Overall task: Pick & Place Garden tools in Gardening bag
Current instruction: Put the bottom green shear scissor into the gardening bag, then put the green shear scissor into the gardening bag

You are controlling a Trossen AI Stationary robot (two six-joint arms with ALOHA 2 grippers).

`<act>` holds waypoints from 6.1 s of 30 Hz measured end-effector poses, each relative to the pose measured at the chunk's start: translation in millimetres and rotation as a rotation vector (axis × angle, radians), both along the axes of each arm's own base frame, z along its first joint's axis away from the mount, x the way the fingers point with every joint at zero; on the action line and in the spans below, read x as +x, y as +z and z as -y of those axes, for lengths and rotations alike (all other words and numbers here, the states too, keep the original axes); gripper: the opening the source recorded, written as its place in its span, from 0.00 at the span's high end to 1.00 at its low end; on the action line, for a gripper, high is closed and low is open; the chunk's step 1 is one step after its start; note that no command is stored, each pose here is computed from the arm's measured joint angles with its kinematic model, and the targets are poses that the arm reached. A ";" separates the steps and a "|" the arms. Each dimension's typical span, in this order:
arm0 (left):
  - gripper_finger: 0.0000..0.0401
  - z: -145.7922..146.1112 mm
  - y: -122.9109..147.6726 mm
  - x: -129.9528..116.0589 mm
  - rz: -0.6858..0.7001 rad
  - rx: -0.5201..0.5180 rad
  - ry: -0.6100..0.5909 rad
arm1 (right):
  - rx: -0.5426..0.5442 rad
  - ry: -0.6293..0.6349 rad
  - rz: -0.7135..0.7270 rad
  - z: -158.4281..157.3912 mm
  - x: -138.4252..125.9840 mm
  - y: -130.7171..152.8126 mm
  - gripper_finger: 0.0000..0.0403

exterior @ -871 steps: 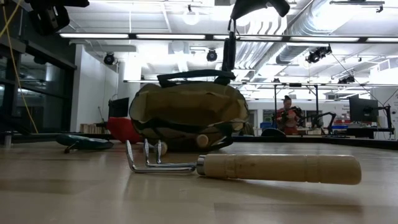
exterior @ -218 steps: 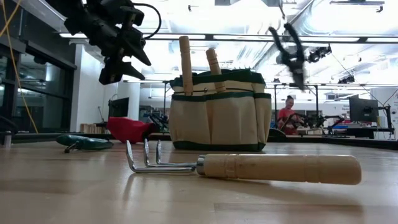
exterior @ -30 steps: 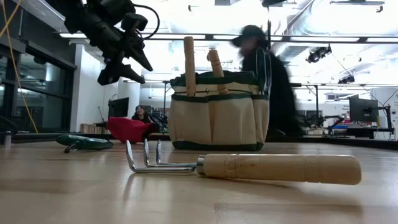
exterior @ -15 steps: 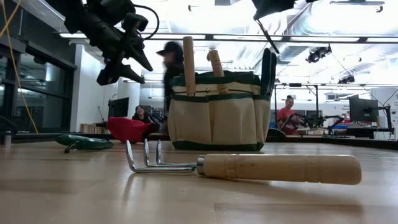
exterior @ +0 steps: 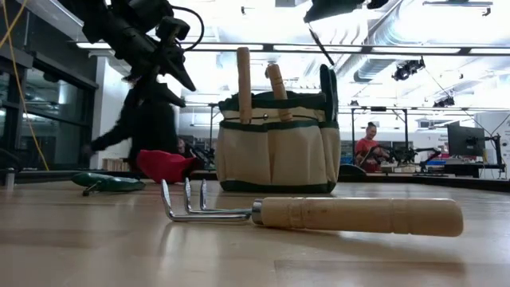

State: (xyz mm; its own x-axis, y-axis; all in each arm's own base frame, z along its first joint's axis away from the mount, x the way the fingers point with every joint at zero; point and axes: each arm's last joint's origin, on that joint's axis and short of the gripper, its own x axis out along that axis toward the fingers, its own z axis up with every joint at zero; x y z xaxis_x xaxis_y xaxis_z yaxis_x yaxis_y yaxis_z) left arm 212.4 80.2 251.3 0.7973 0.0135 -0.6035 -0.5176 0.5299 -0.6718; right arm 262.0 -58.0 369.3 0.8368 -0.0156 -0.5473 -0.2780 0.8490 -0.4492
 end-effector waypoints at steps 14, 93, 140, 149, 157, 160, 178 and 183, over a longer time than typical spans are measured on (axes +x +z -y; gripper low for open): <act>0.58 0.1 0.0 0.0 0.000 0.004 -0.003 | -0.001 0.058 0.048 9.9 11.7 -2.9 0.99; 0.58 36.7 -42.7 -27.8 -0.670 -0.078 0.071 | 1.016 -0.832 -0.040 -13.6 -23.5 0.7 0.53; 0.80 26.9 -113.4 11.6 -0.904 -0.060 -0.062 | 0.996 -0.857 -0.015 -27.1 -21.0 1.1 0.53; 0.97 27.7 -113.8 11.0 -0.903 -0.069 -0.102 | 0.996 -0.856 -0.015 -27.1 -21.0 1.1 0.53; 1.00 28.1 -114.0 10.7 -0.902 -0.066 -0.132 | 0.998 -0.854 -0.016 -27.2 -21.0 1.3 0.53; 1.00 28.6 -109.9 9.4 -0.882 -0.057 -0.148 | 0.998 -0.854 -0.016 -27.2 -21.0 1.3 0.53; 1.00 38.3 -45.1 -25.2 -0.653 -0.039 -0.108 | 0.987 -0.850 -0.016 -27.1 -20.9 1.2 0.53; 1.00 41.8 -24.0 -38.4 -0.523 -0.023 -0.086 | 0.981 -0.845 -0.014 -27.1 -20.7 1.4 0.53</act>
State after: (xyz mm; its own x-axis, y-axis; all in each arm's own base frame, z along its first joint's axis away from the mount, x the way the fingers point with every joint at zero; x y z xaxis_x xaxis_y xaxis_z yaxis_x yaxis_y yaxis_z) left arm 174.0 38.3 227.3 0.3869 -0.0568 -0.9204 -0.7419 0.5735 -0.3473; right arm 241.3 -30.9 370.7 0.7591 -0.1226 -0.6393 0.5028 0.7342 0.4562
